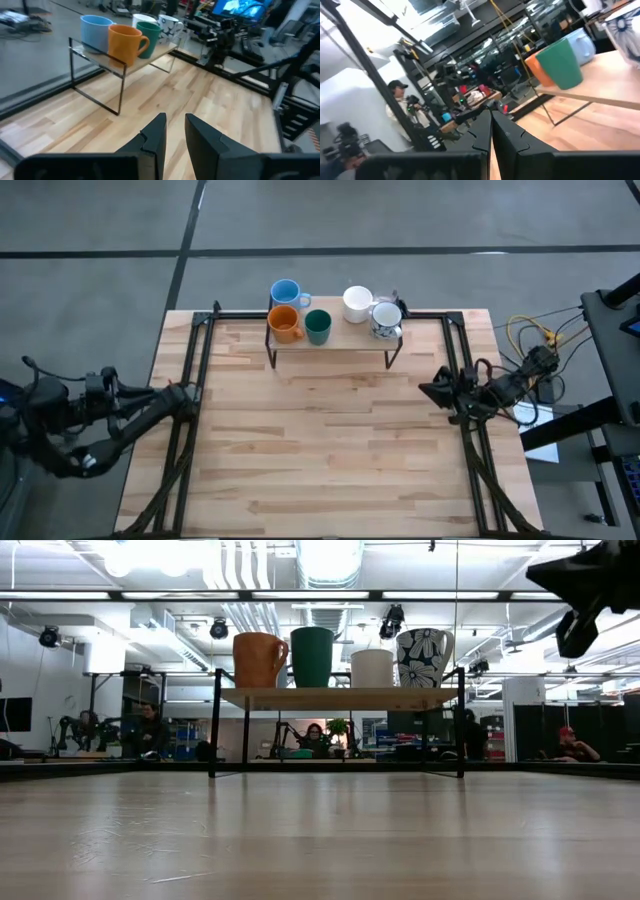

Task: Stack small to large cups/mugs on shelf
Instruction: Return to Home Position

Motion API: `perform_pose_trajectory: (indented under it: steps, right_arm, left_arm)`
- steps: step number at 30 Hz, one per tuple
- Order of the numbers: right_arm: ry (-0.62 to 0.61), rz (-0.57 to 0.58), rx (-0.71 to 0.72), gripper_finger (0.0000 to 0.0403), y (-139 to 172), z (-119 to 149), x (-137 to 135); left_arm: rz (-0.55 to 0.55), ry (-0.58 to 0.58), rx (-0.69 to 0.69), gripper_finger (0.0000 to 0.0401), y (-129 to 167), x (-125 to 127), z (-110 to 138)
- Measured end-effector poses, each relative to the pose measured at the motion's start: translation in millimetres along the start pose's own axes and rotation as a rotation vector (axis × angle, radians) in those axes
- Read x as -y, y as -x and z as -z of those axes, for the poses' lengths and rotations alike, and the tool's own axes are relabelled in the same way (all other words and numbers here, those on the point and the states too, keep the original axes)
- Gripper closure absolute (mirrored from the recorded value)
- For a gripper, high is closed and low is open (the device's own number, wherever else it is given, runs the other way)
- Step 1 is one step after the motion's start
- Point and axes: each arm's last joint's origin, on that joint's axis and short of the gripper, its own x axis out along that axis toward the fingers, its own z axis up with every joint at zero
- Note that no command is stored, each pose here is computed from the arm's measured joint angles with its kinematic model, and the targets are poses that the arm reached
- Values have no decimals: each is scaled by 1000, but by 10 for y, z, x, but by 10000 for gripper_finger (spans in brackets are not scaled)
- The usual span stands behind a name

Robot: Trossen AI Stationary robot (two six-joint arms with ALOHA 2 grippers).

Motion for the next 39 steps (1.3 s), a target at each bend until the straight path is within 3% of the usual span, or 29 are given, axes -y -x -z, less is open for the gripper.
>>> perform_pose_trajectory:
  steps: [12, 15, 19, 22, 25, 28, 34, 36, 39]
  right_arm:
    - [-23, 31, -17, 394, 1, 27, 18]
    - [-58, 35, -24, 394, 1, 36, 22]
    - [-75, 35, -24, 394, 1, 37, 22]
    - [-75, 35, -24, 394, 1, 36, 22]
    - [-79, 35, -24, 394, 1, 36, 21]
    - [-87, 33, -24, 394, 2, 36, 21]
    - [-115, 27, -25, 394, 2, 35, 19]
    - [-123, 27, -25, 394, 2, 35, 19]
    - [-138, 20, -29, 394, 2, 36, 17]
  left_arm:
    - [-70, -4, 70, 345, -127, 368, 15]
    - [-196, -24, 159, 345, -185, 439, -57]
    - [-493, -33, 228, 345, -292, 418, -125]
    - [-692, 37, 198, 345, -401, 288, -103]
    - [-757, 142, 188, 345, -566, 106, -90]
    - [-711, 116, 334, 345, -735, -43, -242]
    - [-473, -65, 827, 345, -1055, -300, -600]
    - [-409, -74, 884, 345, -1197, -417, -568]
    - [-311, -2, 807, 345, -1469, -628, -387]
